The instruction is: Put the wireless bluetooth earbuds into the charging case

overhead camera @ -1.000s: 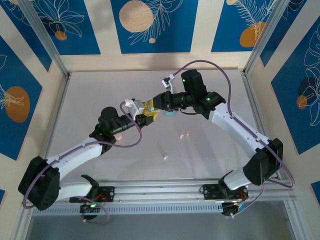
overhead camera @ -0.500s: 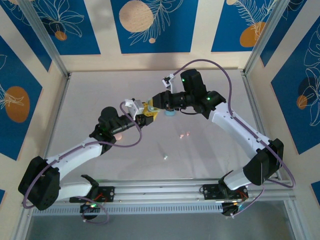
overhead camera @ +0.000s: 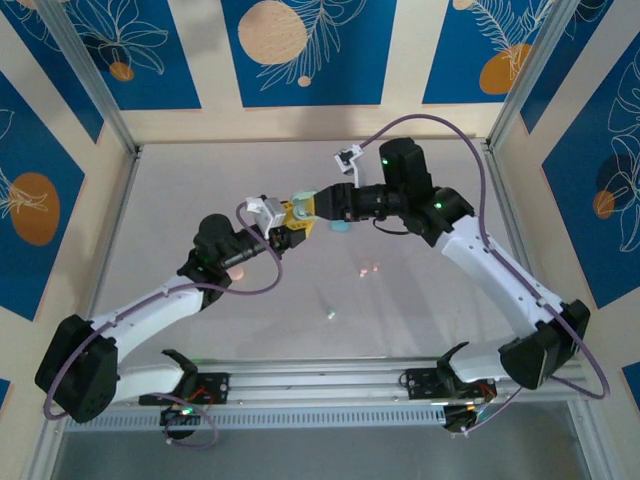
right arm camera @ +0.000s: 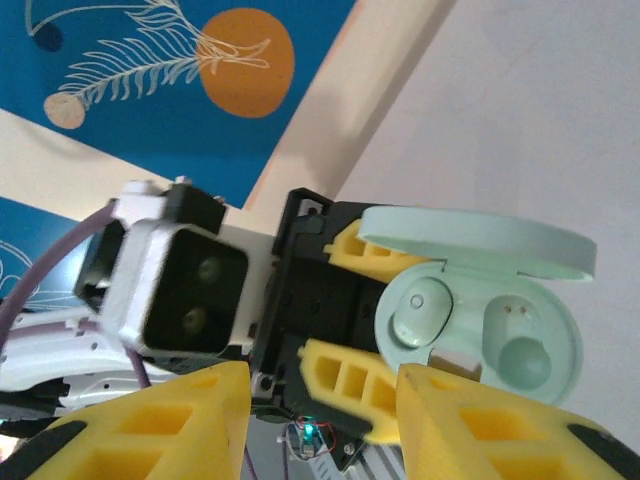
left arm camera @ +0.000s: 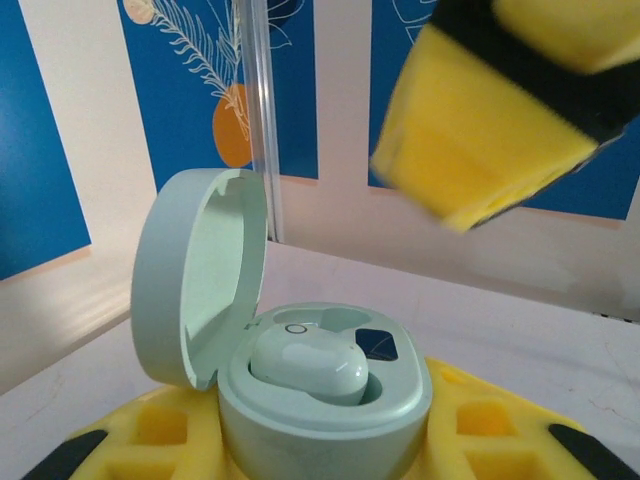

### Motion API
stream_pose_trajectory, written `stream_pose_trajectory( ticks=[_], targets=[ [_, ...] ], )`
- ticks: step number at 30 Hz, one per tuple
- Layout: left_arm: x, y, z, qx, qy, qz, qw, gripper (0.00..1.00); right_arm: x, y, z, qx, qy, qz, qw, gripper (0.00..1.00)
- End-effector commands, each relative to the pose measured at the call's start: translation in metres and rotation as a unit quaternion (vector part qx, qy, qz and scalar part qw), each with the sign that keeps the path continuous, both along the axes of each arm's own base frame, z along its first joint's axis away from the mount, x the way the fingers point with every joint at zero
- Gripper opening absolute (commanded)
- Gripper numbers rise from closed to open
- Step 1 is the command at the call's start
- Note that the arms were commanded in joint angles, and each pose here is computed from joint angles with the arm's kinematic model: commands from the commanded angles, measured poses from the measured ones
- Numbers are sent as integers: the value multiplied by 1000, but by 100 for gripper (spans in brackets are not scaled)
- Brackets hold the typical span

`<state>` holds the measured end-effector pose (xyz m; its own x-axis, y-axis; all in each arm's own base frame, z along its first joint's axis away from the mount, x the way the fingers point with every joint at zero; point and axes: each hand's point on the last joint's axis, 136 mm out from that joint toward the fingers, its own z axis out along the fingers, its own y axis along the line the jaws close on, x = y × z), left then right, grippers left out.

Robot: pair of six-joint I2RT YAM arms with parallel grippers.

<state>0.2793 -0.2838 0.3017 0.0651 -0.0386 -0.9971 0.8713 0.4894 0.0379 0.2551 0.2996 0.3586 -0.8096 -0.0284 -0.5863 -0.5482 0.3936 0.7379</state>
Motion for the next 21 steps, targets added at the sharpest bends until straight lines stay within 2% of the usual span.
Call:
stream_pose_trajectory(
  ticks=[1, 4, 6, 8, 11, 15, 18, 21],
  targets=[
    [-4, 8, 18, -11, -30, 18, 999, 29, -2, -28, 14, -2, -65, -34, 997, 44],
    [-1, 16, 18, -10, -32, 44, 998, 29, 15, -64, 0, -27, -67, -120, 990, 43],
    [1, 21, 17, -10, -31, 62, 998, 29, 28, -88, -22, -52, -36, -173, 983, 41],
    [3, 26, 19, -11, -33, 79, 996, 29, 35, -106, -48, -67, 8, -193, 979, 41],
    [4, 33, 21, -12, -37, 97, 995, 29, 38, -116, -86, -84, 70, -184, 977, 42],
    [4, 40, 23, -11, -39, 113, 993, 29, 33, -109, -141, -131, 166, -146, 966, 42],
    [3, 44, 25, -11, -40, 123, 992, 29, 22, -97, -181, -181, 239, -116, 947, 42],
    [1, 48, 26, -9, -40, 130, 991, 29, 4, -80, -219, -247, 279, -81, 925, 42]
  ],
)
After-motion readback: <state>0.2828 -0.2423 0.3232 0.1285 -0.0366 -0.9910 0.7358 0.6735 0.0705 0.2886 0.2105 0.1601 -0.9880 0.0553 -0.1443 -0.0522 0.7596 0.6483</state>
